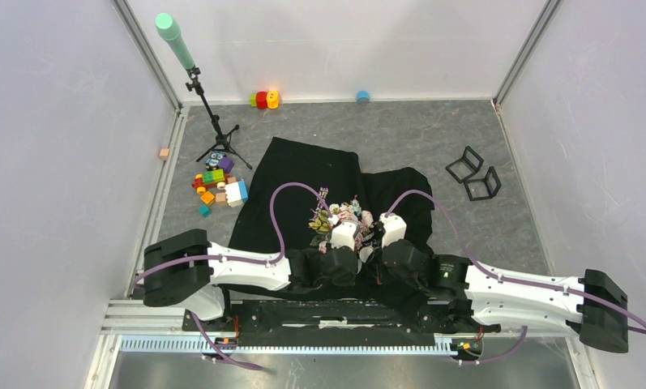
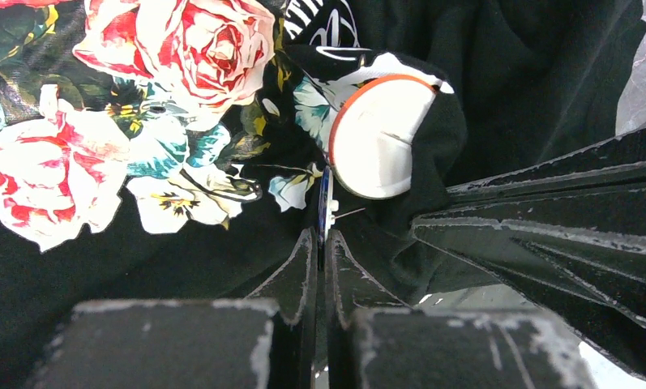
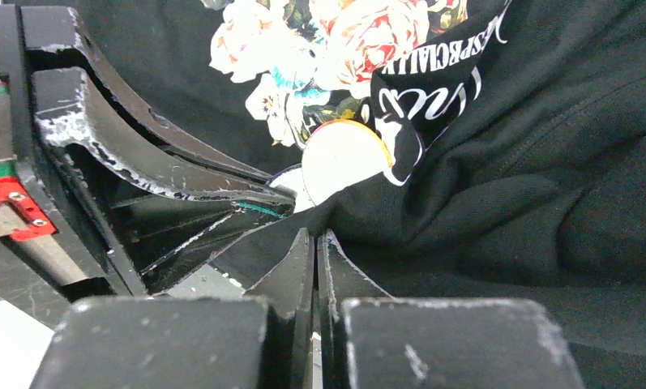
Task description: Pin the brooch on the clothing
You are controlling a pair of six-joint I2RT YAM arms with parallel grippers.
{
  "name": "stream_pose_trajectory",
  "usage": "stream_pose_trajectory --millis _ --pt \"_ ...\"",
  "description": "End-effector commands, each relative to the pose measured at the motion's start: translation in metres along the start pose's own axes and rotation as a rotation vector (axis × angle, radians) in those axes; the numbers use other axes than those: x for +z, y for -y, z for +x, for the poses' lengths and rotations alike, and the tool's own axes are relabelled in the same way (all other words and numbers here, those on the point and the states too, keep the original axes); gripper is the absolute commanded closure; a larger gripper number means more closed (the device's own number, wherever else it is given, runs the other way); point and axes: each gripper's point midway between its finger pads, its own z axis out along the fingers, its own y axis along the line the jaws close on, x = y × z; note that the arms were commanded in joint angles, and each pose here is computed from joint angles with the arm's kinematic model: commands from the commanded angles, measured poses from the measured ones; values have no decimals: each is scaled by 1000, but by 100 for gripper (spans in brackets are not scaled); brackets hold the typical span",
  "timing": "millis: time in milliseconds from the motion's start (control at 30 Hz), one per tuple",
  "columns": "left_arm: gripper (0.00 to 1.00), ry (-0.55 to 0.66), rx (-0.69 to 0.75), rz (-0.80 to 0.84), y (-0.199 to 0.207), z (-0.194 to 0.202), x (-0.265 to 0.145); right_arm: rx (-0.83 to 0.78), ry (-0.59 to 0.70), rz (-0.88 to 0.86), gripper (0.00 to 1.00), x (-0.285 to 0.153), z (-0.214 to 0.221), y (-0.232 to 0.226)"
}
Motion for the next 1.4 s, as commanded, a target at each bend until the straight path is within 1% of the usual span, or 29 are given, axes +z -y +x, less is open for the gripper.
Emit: stream_pose_trajectory --millis 0,500,733,1133,1367 --pt "98 42 -2 30 15 -12 1 8 38 -63 100 -1 -15 -19" --pt "98 51 76 101 38 -9 -4 18 29 -30 100 1 -11 -12" --pt "98 76 63 155 42 -11 -10 23 16 -17 100 2 -6 -9" --pt "98 127 11 200 37 -14 -19 34 -12 5 100 5 4 -3" --pt "98 121 28 240 46 -13 -18 33 -15 3 100 5 3 -4"
